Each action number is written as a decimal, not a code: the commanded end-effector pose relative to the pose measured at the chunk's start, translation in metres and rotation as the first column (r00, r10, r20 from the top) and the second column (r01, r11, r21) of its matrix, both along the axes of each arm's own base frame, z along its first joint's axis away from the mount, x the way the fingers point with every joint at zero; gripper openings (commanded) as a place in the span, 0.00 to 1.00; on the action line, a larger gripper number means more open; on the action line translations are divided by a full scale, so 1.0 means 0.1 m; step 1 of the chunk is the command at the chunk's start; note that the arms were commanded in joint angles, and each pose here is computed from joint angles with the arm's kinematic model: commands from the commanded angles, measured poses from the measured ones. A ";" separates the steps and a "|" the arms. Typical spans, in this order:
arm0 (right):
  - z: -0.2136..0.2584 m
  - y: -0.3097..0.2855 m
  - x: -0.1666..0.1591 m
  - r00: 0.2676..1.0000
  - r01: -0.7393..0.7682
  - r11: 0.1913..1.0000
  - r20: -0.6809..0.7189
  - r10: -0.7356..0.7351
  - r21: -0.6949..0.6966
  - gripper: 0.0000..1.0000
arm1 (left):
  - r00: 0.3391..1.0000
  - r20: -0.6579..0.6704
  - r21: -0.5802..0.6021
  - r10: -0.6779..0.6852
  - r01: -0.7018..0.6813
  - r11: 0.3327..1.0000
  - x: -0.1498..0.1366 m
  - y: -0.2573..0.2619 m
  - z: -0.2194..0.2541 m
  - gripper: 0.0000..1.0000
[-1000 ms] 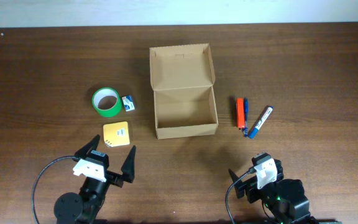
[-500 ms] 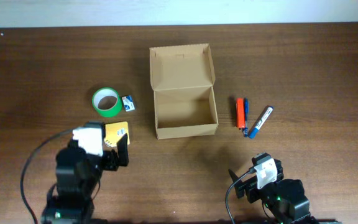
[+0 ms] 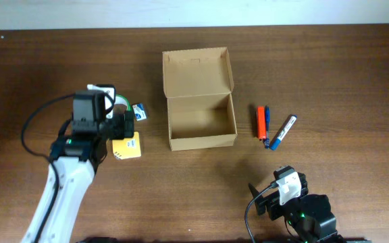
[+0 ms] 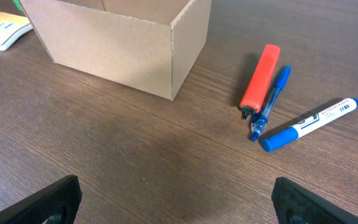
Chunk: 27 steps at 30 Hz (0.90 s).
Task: Pack container
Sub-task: 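Move the left gripper to the green tape roll and grasp it, then carry the green tape roll with the left gripper into the box and release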
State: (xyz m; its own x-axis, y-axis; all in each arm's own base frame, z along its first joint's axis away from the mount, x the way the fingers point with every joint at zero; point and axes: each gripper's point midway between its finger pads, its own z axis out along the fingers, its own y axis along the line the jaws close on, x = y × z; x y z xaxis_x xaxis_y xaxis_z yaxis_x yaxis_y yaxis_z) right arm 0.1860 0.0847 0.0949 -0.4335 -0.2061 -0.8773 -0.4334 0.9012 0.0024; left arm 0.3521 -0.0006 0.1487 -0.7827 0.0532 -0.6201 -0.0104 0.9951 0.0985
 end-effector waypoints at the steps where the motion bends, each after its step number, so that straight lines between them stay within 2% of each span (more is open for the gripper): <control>1: -0.01 -0.02 0.01 1.000 0.009 1.000 0.006 -0.009 -0.009 0.99 | 1.000 -0.024 0.048 -0.009 0.010 0.999 0.17 0.04 -0.02 1.00; 8: -0.01 -0.02 0.01 1.000 0.009 1.000 0.006 -0.009 -0.009 0.99 | 0.991 -0.129 0.065 -0.025 0.034 0.997 0.43 0.02 -0.37 1.00; 14: -0.01 -0.02 0.01 1.000 0.009 1.000 0.006 -0.009 -0.009 0.99 | 0.993 -0.112 0.060 -0.029 0.036 0.998 0.59 0.00 -0.32 1.00; 18: -0.01 -0.02 0.01 1.000 0.009 1.000 0.006 -0.009 -0.008 0.99 | 0.985 -0.107 -0.011 -0.134 0.133 0.991 0.60 -0.19 -0.33 1.00; 27: -0.01 -0.02 0.01 1.000 0.009 1.000 0.007 -0.009 -0.008 0.99 | 0.986 -0.072 -0.031 -0.151 0.149 0.988 0.71 -0.25 -0.34 1.00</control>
State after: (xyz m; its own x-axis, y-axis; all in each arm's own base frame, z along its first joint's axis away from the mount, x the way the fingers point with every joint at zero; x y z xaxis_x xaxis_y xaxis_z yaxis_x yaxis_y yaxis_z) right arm 0.1860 0.0847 0.0949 -0.4332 -0.2068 -0.8773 -0.4337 0.9010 0.0018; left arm 0.4159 -0.0178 0.1171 -0.8168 0.1373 -0.5604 0.1077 0.9905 0.0856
